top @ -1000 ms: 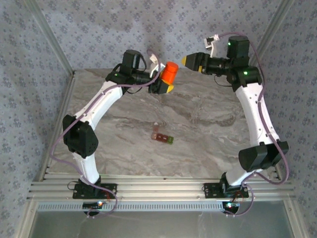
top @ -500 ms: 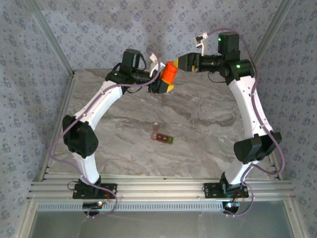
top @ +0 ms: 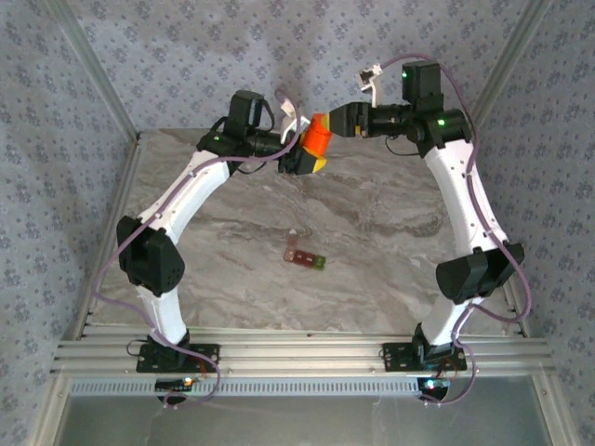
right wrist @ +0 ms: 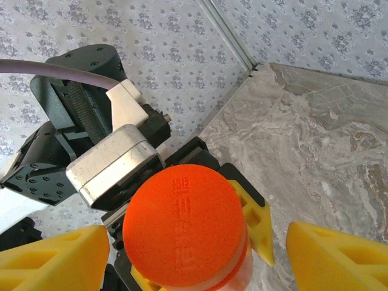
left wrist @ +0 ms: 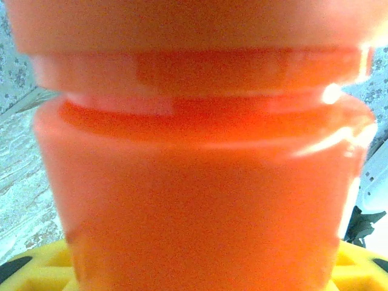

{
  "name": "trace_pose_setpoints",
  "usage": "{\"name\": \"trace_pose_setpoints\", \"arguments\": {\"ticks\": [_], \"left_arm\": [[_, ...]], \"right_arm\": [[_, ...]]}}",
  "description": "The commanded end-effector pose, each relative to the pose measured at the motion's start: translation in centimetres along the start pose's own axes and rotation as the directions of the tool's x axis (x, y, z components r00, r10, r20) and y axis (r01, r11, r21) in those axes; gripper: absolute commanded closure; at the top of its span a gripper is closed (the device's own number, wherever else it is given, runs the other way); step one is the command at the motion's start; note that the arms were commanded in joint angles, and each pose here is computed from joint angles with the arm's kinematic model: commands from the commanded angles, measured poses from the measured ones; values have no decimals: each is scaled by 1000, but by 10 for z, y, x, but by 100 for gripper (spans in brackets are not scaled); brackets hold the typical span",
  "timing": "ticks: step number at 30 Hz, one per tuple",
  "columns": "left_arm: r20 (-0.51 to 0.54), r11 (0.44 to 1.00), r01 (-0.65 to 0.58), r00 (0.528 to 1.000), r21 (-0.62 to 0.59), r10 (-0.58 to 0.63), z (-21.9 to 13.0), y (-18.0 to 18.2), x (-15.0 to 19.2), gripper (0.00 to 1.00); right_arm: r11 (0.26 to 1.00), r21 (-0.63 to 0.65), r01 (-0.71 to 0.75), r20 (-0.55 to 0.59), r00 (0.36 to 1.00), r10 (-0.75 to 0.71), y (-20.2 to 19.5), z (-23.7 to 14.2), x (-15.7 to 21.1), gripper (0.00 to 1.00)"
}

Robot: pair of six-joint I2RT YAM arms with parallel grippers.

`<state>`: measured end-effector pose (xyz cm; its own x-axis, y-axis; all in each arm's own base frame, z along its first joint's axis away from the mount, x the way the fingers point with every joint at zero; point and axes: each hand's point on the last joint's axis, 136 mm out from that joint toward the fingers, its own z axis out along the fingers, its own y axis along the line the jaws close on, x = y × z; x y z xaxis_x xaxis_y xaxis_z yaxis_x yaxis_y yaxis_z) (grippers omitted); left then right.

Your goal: Sort the pills into containers

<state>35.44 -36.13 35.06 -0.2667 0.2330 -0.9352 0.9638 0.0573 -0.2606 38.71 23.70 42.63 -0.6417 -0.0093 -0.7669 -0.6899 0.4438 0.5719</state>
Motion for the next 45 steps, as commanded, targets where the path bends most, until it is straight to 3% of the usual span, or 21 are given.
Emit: {"name": "trace_pose_setpoints", "arguments": {"ticks": [1, 7, 15, 22, 26, 32, 34, 39, 45], "left_arm": [[27, 997, -60, 998, 40, 59, -2, -14, -16, 100], [24, 997, -58, 998, 41, 57, -2, -14, -15, 100], [25, 997, -58, 998, 41, 57, -1, -13, -15, 100], [38, 998, -63, 997, 22, 62, -1, -9, -19, 100], [44, 998, -66, 997, 10, 66, 0, -6, -21, 100], [45, 998, -63, 997, 6, 63, -1, -5, -21, 100], [42, 998, -61, 997, 5, 61, -1, -6, -21, 100], [39, 998, -56, 998, 7, 56, -2, -8, -19, 100], [41, 998, -59, 997, 19, 58, -3, -11, -21, 100]], "right_arm": [[999, -30, 21, -11, 1000, -21, 7, 4, -3, 23], [999, -43, 14, -27, 1000, -15, 9, 12, -1, 31], [1000, -14, -6, -55, 998, 5, 4, 14, 7, 52], [969, 190, -158, -56, 984, 172, -18, 23, 31, 57], [923, 279, -265, 16, 962, 272, -15, 35, 46, 54], [923, 240, -301, 87, 954, 288, -3, 35, 48, 50], [936, 204, -285, 117, 957, 266, -2, 27, 34, 45], [983, 18, -182, 151, 973, 177, 20, -5, 4, 21], [987, -143, -69, 157, 983, 91, 31, -42, -8, 17]]}}
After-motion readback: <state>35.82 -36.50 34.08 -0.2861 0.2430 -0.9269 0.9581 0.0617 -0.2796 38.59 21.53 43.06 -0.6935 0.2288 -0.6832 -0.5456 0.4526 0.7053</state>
